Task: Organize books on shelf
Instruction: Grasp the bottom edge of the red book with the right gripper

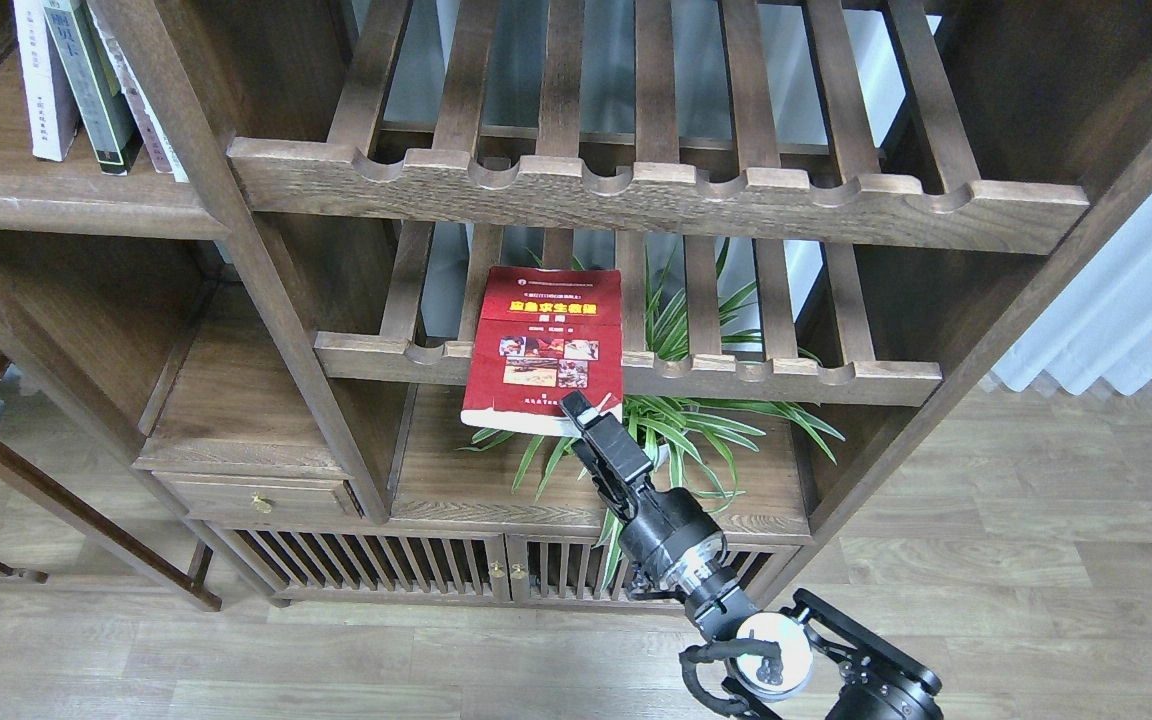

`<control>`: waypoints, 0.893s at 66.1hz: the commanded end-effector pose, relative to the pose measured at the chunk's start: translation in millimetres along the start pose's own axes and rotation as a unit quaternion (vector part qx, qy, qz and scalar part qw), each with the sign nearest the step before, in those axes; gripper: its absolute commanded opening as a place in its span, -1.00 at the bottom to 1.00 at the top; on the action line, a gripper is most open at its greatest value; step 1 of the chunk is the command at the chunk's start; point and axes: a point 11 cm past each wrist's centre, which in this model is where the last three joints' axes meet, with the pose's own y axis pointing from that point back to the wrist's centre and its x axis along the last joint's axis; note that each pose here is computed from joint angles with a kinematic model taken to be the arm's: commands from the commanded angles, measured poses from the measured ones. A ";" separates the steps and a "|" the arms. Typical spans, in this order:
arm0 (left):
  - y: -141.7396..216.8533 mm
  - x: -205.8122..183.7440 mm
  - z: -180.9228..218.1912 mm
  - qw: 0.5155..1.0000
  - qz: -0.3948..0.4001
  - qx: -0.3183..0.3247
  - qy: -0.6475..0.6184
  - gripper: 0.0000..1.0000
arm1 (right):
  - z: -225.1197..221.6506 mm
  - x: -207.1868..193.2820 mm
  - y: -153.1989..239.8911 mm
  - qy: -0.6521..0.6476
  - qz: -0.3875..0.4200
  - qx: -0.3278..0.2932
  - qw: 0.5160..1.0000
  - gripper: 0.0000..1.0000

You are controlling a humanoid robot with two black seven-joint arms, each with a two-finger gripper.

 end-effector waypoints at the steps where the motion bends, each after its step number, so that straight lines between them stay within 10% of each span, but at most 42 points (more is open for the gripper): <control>1: -0.9 -0.6 1.0 1.000 -0.001 -0.001 -0.001 1.00 | -2.8 0.0 -5.9 0.012 0.004 -0.005 1.000 0.92; 24: -1.2 -0.1 3.5 1.000 -0.001 -0.003 -0.001 1.00 | -20.7 -1.3 -24.1 0.021 0.019 0.005 1.000 0.52; 35: -2.1 -0.7 4.0 1.000 -0.002 -0.003 -0.001 1.00 | -27.1 -7.6 -24.0 -0.013 -0.011 0.031 0.999 -0.76; 59: -2.2 -0.7 5.9 1.000 -0.002 -0.006 -0.001 1.00 | -24.7 0.7 -20.5 -0.010 -0.005 0.027 1.000 -0.90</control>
